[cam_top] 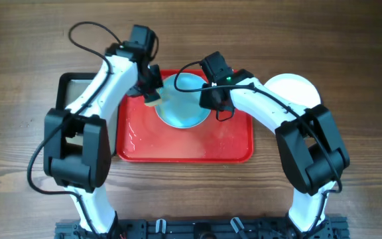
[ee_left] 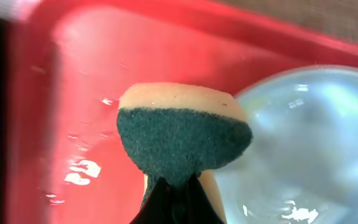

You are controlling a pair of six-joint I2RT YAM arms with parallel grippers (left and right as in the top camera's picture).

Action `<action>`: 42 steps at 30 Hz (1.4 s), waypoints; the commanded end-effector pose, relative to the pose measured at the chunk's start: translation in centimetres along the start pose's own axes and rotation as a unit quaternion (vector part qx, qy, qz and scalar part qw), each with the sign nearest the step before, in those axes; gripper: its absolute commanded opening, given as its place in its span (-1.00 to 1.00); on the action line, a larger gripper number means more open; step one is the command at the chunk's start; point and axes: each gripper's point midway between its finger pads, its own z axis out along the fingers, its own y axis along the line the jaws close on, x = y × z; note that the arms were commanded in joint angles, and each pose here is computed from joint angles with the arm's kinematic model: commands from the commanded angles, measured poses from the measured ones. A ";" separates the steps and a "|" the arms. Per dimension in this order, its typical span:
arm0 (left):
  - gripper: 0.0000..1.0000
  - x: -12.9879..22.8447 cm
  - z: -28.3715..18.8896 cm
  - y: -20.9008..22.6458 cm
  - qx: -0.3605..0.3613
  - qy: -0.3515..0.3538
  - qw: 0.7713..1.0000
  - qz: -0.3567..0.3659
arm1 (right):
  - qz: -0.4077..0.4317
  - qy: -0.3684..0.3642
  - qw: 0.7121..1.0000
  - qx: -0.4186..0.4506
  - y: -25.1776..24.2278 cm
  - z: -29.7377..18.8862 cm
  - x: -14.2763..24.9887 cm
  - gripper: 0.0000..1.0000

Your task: Clean dirty plates on tray and stack at the side

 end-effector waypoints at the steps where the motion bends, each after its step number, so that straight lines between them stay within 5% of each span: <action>1: -0.92 3.5 1.4 -4.5 0.060 0.035 0.997 0.035 | 0.006 -0.012 1.000 0.007 -0.1 0.1 -0.3 -0.91; 7: -0.92 6.8 1.9 -10.8 0.135 0.046 0.981 0.131 | 0.005 -0.013 1.000 0.001 0.2 0.1 -0.4 -0.91; 14: -0.92 7.4 7.1 -8.1 0.051 0.066 0.987 0.135 | 0.003 -0.014 1.000 0.001 0.2 0.1 -0.4 -0.91; 23: -0.92 1.3 6.5 -0.4 -0.170 -0.061 0.972 0.150 | 0.002 -0.013 1.000 0.002 0.1 0.1 -0.4 -0.91; 31: -0.92 -2.8 5.9 -1.0 -0.179 -0.131 0.953 0.207 | -0.004 -0.013 1.000 0.002 0.1 0.1 -0.4 -0.91; 37: -0.92 -4.6 2.3 2.6 -0.296 -0.183 0.929 0.127 | -0.004 -0.013 1.000 0.002 0.1 0.1 -0.4 -0.91; 42: -0.92 -5.4 -1.5 2.3 -0.292 -0.193 0.932 0.091 | -0.006 -0.013 1.000 0.002 0.1 0.1 -0.4 -0.92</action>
